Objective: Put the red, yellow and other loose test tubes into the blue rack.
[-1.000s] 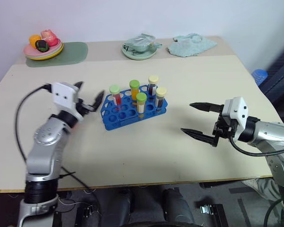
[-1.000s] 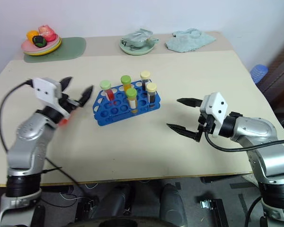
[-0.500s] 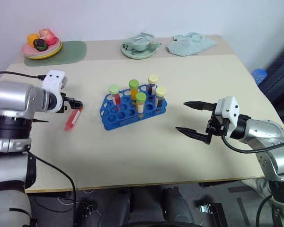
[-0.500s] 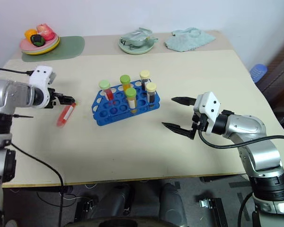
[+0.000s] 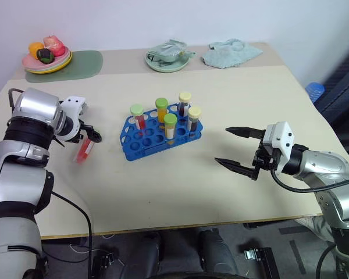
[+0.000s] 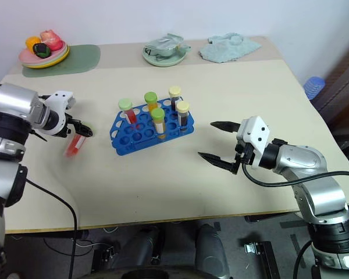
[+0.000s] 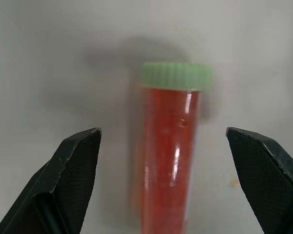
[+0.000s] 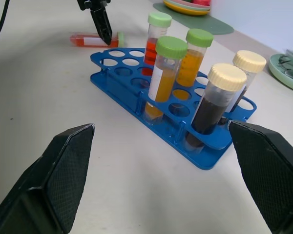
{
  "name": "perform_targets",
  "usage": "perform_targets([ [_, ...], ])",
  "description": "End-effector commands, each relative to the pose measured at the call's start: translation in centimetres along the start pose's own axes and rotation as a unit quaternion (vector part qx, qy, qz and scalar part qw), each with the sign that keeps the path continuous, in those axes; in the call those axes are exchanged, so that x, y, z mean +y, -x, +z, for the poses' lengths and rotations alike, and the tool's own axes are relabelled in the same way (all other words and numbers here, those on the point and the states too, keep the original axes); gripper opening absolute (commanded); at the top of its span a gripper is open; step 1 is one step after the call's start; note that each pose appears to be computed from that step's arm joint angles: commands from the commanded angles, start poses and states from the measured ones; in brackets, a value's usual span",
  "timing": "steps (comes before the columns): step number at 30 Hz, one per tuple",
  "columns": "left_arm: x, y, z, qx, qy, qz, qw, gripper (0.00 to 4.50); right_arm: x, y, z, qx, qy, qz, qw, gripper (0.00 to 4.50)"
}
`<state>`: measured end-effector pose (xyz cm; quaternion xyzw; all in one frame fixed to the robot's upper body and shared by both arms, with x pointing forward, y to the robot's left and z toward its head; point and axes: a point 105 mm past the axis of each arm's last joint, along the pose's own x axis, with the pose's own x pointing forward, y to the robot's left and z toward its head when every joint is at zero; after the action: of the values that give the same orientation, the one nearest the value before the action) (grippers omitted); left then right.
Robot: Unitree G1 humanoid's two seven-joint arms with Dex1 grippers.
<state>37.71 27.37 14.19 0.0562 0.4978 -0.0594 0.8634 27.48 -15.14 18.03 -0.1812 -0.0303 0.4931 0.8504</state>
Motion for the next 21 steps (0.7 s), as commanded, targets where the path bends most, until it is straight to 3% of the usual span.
perform_targets([
  [1,0.4,0.6,0.9,-0.006,-0.008,0.012,1.000,4.18,0.0,0.1,1.4,-0.017,0.022,-0.005,1.000,4.50],
  [4,0.1,0.3,0.9,0.002,-0.012,0.011,1.000,4.18,0.0,0.1,1.5,-0.018,0.022,-0.005,1.000,4.50],
  [7,0.2,0.2,1.0,0.004,-0.011,0.016,1.000,3.36,0.0,0.1,1.5,-0.018,0.022,-0.005,1.000,4.50],
  [9,0.3,0.1,0.9,0.006,-0.007,0.023,1.000,2.49,0.0,0.1,1.5,-0.018,0.021,-0.005,1.000,4.50],
  [11,0.2,0.0,1.0,0.005,-0.011,0.019,1.000,2.49,0.0,0.1,1.4,-0.017,0.020,-0.005,1.000,4.50],
  [12,0.1,0.0,1.0,0.005,-0.014,0.018,1.000,1.73,0.0,0.1,1.4,-0.017,0.020,-0.005,1.000,4.50],
  [14,0.2,0.3,1.0,0.002,-0.010,0.018,1.000,1.15,0.0,0.1,1.3,-0.016,0.020,-0.004,1.000,4.50],
  [18,0.2,1.2,1.1,-0.011,0.002,0.015,1.000,1.15,0.0,0.2,1.3,-0.016,0.020,-0.002,1.000,4.50],
  [21,-0.6,3.5,2.7,-0.095,0.009,-0.019,0.995,1.15,0.0,0.1,1.2,-0.016,0.019,-0.001,1.000,4.50],
])
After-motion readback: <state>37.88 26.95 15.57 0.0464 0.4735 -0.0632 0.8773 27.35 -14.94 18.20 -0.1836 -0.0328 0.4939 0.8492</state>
